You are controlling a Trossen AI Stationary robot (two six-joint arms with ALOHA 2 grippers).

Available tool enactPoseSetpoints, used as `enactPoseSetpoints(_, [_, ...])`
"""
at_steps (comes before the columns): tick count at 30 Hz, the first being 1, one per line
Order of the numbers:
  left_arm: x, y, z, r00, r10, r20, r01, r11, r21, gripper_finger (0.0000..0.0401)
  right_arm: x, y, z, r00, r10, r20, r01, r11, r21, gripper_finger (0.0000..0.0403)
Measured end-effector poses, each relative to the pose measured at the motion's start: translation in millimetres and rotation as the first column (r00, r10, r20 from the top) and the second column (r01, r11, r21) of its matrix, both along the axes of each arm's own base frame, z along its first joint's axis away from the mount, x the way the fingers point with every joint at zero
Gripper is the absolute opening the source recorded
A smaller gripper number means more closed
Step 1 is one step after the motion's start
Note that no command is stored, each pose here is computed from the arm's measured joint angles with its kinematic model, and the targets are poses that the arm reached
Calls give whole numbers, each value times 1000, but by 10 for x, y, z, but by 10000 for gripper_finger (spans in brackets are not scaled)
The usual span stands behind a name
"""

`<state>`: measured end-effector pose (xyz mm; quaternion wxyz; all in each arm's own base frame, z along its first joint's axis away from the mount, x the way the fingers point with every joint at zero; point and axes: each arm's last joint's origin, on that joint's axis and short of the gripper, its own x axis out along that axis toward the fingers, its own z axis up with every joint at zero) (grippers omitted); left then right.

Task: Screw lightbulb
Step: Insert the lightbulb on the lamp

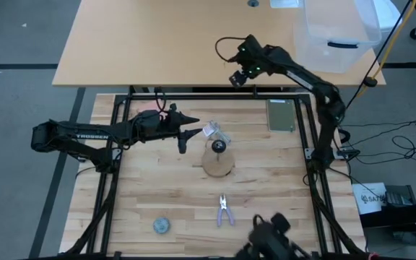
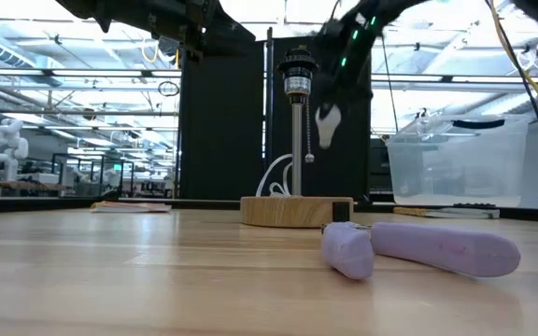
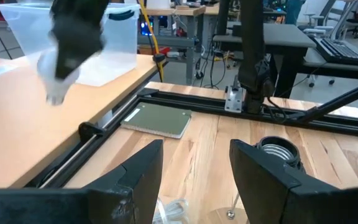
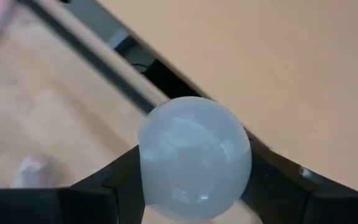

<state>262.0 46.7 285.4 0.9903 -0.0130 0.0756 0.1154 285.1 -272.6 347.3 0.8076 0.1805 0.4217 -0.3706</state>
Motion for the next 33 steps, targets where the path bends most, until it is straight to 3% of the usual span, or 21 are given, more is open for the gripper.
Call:
enactPoseSetpoints(7, [0,0,0,1000,3,0,-3,1000,0,190,-188,785,640,978,173,115,-171,985,-24,227])
enactPoseSetpoints(14, [-2,7,-1,1000,24,-1,-24,1000,0,190,-322,1491,979,920,332,211,-335,942,-22,229])
enactPoseSetpoints(21, [-2,8,-2,1000,31,4,-31,999,-23,190,-141,1922,969,859,451,241,-469,883,20,229])
enactPoseSetpoints(33, [-3,8,-9,999,36,3,-36,998,-52,190,139,2261,801,795,552,251,-593,795,130,230])
